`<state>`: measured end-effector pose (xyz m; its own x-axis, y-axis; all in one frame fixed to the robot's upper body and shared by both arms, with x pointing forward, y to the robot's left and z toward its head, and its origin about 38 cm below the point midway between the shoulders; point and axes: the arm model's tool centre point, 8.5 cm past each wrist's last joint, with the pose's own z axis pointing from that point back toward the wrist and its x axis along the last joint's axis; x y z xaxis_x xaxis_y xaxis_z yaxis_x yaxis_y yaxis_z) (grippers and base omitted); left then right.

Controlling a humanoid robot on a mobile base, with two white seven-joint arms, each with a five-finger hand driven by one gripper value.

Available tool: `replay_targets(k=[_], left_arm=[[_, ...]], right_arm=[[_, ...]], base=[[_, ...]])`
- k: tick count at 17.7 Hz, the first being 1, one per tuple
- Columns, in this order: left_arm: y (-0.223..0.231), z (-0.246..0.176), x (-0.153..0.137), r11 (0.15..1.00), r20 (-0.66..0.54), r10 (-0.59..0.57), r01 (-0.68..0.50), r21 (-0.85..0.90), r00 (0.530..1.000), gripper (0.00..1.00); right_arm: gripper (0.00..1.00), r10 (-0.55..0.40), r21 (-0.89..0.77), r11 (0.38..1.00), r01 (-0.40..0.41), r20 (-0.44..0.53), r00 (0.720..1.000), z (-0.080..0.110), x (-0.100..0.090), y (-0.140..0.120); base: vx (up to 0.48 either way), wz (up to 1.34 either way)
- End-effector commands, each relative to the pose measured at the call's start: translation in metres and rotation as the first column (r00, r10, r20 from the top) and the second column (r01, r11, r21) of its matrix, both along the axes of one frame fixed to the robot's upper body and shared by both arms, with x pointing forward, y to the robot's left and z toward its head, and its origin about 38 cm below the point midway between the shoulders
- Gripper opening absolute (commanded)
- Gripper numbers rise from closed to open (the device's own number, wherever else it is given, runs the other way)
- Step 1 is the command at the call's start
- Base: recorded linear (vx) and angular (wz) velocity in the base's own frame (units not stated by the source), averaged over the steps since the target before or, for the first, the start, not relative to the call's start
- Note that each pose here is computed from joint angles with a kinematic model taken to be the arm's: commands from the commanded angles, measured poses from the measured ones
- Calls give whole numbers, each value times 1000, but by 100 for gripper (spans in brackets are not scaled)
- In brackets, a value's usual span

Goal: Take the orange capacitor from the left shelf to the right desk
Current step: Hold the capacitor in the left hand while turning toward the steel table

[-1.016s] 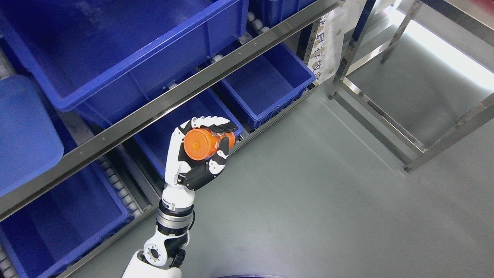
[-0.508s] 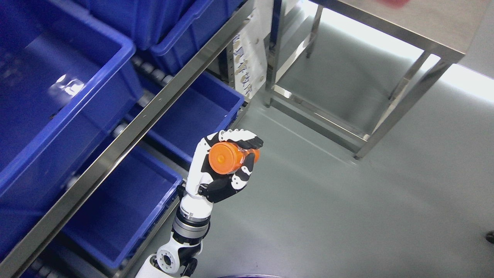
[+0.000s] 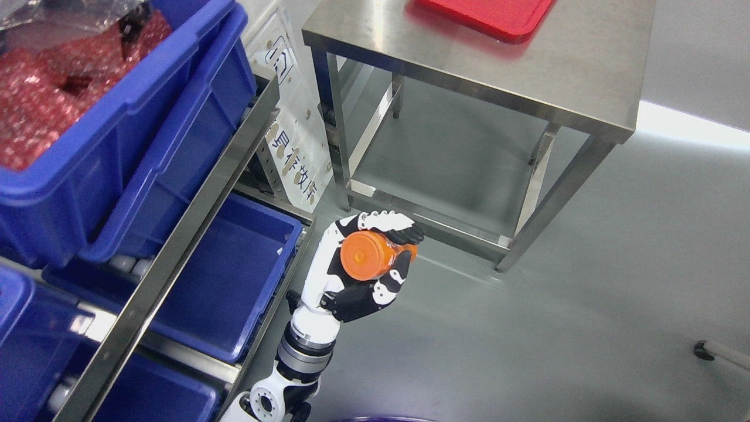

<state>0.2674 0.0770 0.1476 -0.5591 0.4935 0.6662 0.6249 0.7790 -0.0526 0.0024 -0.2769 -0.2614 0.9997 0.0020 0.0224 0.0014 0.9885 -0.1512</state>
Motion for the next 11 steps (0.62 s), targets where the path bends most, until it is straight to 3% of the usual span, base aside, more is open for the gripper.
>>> replay_targets(k=[1, 4, 11], left_arm=[[-22, -3, -15, 995, 10, -88, 88, 38, 996, 2], [-37, 2, -20, 990, 33, -137, 136, 49, 990, 2], [-53, 34, 18, 975, 68, -185, 174, 141, 980, 3]], right_arm=[[100, -6, -18, 1000, 6, -3, 1000, 1, -8, -12], [100, -6, -18, 1000, 6, -3, 1000, 1, -8, -12], [100, -6, -18, 1000, 6, -1, 1000, 1, -8, -12]], base=[[398, -202], [411, -196], [360, -216]])
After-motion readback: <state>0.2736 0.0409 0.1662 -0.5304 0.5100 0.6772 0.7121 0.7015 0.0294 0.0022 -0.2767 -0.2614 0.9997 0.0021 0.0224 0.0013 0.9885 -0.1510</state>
